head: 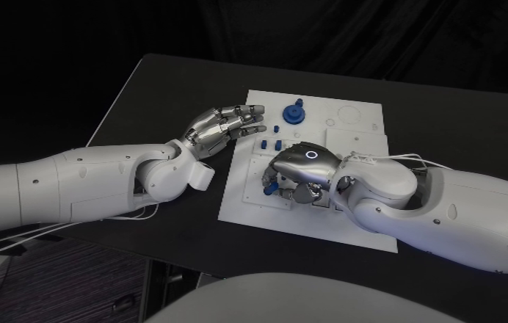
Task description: Assemble the parts on the task board
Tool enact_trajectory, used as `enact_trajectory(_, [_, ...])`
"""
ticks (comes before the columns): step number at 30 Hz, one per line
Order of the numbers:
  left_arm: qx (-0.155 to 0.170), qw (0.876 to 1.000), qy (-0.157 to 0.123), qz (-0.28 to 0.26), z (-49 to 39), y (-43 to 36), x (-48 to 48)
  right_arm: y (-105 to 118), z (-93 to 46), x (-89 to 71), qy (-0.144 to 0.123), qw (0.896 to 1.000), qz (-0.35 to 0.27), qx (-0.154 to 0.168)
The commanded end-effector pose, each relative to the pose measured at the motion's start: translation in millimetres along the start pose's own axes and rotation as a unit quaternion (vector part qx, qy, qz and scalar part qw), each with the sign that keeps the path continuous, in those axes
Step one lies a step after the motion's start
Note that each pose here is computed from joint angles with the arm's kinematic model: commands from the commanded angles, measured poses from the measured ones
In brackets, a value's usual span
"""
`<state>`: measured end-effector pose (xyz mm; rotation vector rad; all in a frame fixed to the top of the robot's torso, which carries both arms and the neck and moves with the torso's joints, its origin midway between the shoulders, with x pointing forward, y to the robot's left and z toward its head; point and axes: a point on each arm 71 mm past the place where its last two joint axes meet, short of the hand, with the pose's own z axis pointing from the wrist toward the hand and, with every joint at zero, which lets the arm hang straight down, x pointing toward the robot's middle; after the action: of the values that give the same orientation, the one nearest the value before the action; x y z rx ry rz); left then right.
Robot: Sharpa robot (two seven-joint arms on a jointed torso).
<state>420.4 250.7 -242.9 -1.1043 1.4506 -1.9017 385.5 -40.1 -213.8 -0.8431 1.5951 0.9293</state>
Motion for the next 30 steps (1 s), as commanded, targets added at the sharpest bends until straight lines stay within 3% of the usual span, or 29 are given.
enact_trajectory(1, [0.010, 1.000, 0.005, -0.006, 0.2, -0.6, 0.8, 2, 1.3, 1.9, 0.006, 1.000, 0.001, -0.001])
enact_trajectory(12, [0.010, 1.000, 0.005, -0.005, 0.9, -0.1, 0.2, 4, 3.6, 1.7, 0.005, 1.000, 0.018, -0.012])
enact_trajectory(19, [0.011, 1.000, 0.003, -0.005, 0.0, -0.5, -0.7, -3, -7.4, -1.1, -0.016, 0.999, 0.033, -0.002])
enact_trajectory(24, [0.015, 1.000, -0.001, -0.002, -2.2, -2.1, -2.1, -17, -31.5, -17.1, -0.067, 0.996, 0.052, 0.015])
enact_trajectory(30, [0.046, 0.999, -0.013, 0.007, -5.8, -8.2, -5.5, -37, -82.2, -53.9, -0.145, 0.983, 0.092, 0.062])
